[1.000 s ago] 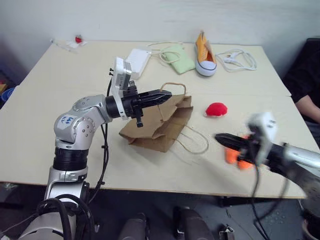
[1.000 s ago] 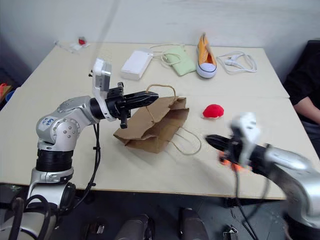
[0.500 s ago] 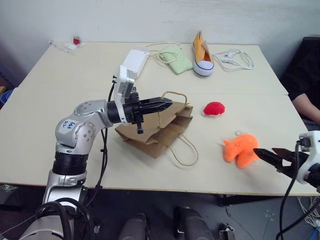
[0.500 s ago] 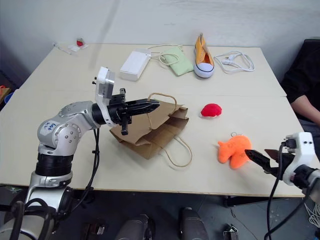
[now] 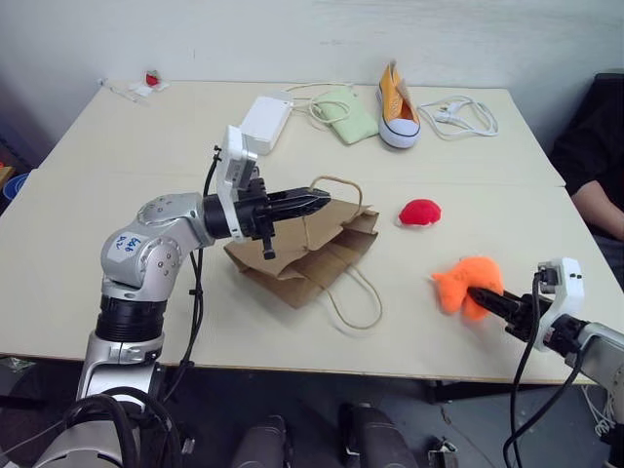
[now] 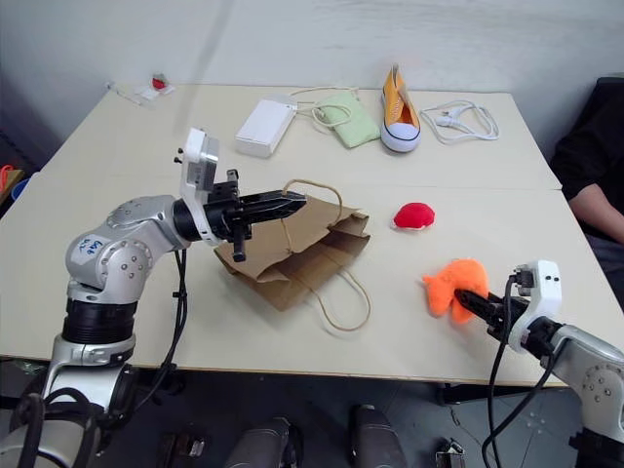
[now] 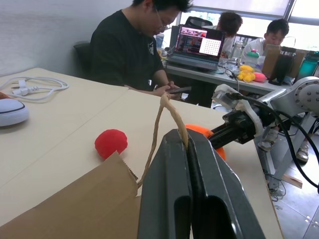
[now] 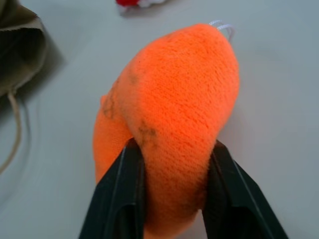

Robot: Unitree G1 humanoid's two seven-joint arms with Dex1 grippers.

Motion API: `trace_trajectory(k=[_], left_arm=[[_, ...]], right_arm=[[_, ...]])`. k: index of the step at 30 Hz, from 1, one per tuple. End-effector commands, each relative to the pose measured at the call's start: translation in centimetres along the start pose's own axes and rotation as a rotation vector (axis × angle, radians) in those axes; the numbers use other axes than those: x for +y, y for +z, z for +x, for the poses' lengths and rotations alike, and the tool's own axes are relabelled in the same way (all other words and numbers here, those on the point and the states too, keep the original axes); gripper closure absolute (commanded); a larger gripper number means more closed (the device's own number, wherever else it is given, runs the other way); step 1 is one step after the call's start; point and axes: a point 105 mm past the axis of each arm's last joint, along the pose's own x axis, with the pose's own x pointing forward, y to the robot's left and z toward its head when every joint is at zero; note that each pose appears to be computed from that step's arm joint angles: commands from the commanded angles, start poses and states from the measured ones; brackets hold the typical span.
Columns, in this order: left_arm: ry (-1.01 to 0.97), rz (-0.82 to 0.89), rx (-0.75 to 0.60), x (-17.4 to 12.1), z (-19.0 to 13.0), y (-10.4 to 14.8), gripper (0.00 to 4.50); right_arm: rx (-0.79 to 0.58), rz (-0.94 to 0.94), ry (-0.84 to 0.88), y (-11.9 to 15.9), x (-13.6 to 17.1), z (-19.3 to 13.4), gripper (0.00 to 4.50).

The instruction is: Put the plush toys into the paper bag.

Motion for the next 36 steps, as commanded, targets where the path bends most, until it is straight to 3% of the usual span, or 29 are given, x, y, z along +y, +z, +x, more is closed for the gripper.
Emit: trace_trajectory(k=[1, 5, 9, 13, 18, 28, 32, 36], left_arm=[[0.003, 0.061, -0.022, -0.2, -0.2, 1.3, 4.50], [-0.020, 0.075, -0.029, -0.4, 0.2, 1.8, 4.50], [-0.041, 0.092, -0.038, -0.9, 0.5, 2.6, 4.50], [-0.053, 0.101, -0.028, -1.3, 0.5, 2.7, 4.50], [-0.033, 0.099, -0.017, -1.1, 0.1, 2.5, 4.50], [-0.034, 0.085, -0.021, -1.3, 0.3, 2.1, 4.50], [-0.051, 0.082, -0.023, -1.7, 0.7, 2.1, 4.50], [-0.038, 0.086, -0.016, -1.4, 0.4, 1.9, 4.50]], right_arm=[[-0.059, -0.113, 0.226, 2.7, 4.8, -0.8, 4.25], [0.016, -0.177, 0.441, 2.5, 10.0, 1.0, 4.41], [0.102, -0.285, 0.417, 1.7, 11.7, 6.0, 4.41], [0.101, -0.345, 0.408, 2.5, 13.3, 10.2, 4.41], [0.103, -0.385, 0.509, 3.0, 16.5, 12.0, 4.41], [0.169, -0.700, 0.534, 1.8, 18.4, 14.6, 4.41], [0.121, -0.633, 0.558, 2.5, 19.5, 15.9, 4.41], [0.056, -0.409, 0.543, 3.6, 20.1, 17.6, 4.41]])
